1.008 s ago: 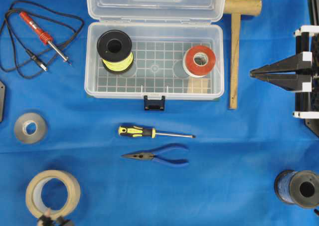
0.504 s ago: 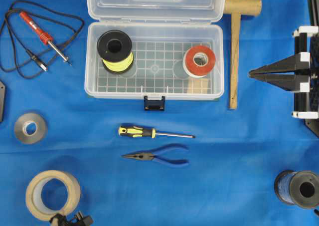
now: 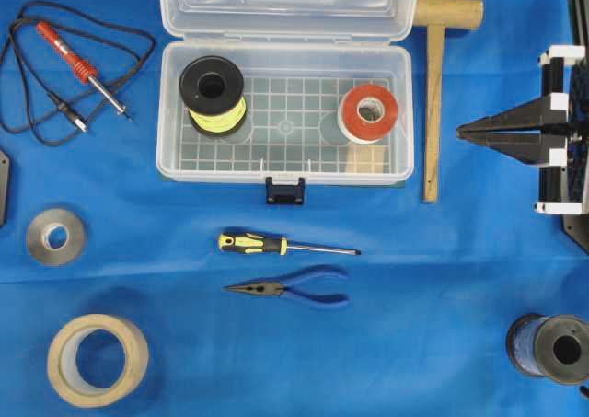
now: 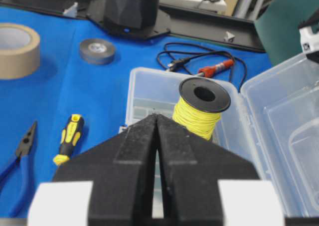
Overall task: Close the tool box with the left arm.
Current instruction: 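Push the clear lid forward with the left gripper, swinging it upward, then swing the lid down over the box with the left gripper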
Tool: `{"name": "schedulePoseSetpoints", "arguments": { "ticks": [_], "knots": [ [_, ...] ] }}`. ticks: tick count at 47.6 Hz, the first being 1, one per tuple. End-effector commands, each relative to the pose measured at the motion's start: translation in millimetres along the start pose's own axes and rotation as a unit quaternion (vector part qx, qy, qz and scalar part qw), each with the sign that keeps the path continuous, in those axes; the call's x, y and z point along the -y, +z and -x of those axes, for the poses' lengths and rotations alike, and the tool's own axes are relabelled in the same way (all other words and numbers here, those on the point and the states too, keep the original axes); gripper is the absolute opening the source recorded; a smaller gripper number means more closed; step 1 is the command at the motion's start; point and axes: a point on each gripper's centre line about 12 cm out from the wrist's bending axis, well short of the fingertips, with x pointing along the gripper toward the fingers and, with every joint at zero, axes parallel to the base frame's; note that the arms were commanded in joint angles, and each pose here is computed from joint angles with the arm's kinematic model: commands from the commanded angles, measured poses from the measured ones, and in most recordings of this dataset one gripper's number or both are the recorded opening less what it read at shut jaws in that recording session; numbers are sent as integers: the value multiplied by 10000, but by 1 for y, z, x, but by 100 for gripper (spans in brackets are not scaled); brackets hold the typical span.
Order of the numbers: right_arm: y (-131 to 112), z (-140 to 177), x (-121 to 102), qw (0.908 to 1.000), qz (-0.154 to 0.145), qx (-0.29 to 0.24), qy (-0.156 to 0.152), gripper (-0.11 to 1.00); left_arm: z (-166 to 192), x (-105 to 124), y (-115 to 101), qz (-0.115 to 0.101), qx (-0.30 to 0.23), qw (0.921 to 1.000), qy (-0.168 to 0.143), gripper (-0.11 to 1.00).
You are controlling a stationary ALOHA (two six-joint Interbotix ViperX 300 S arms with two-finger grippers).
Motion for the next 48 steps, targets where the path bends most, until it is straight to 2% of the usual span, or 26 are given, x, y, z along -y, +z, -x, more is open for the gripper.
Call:
{"name": "schedulePoseSetpoints", "arguments": {
  "ticks": [1,16,19,31,41,48],
  "knots": [
    [5,-1,1,10000,36,68,-18,0,21,28,19,-178,260,9992,-229,92],
    [4,-1,5,9999,42,50,-122,0,62,56,25,-268,583,9969,-462,92],
    [4,-1,7,9999,47,49,-153,0,70,62,24,-244,628,9964,-521,92],
    [4,-1,9,9997,110,53,-211,0,107,94,15,-376,832,9919,-881,92],
    [4,-1,11,9996,113,43,-256,0,133,135,-1,-453,881,9853,-1394,92],
    [4,-1,11,9996,106,43,-257,0,149,175,-19,-346,712,9783,-1913,92]
  ]
}}
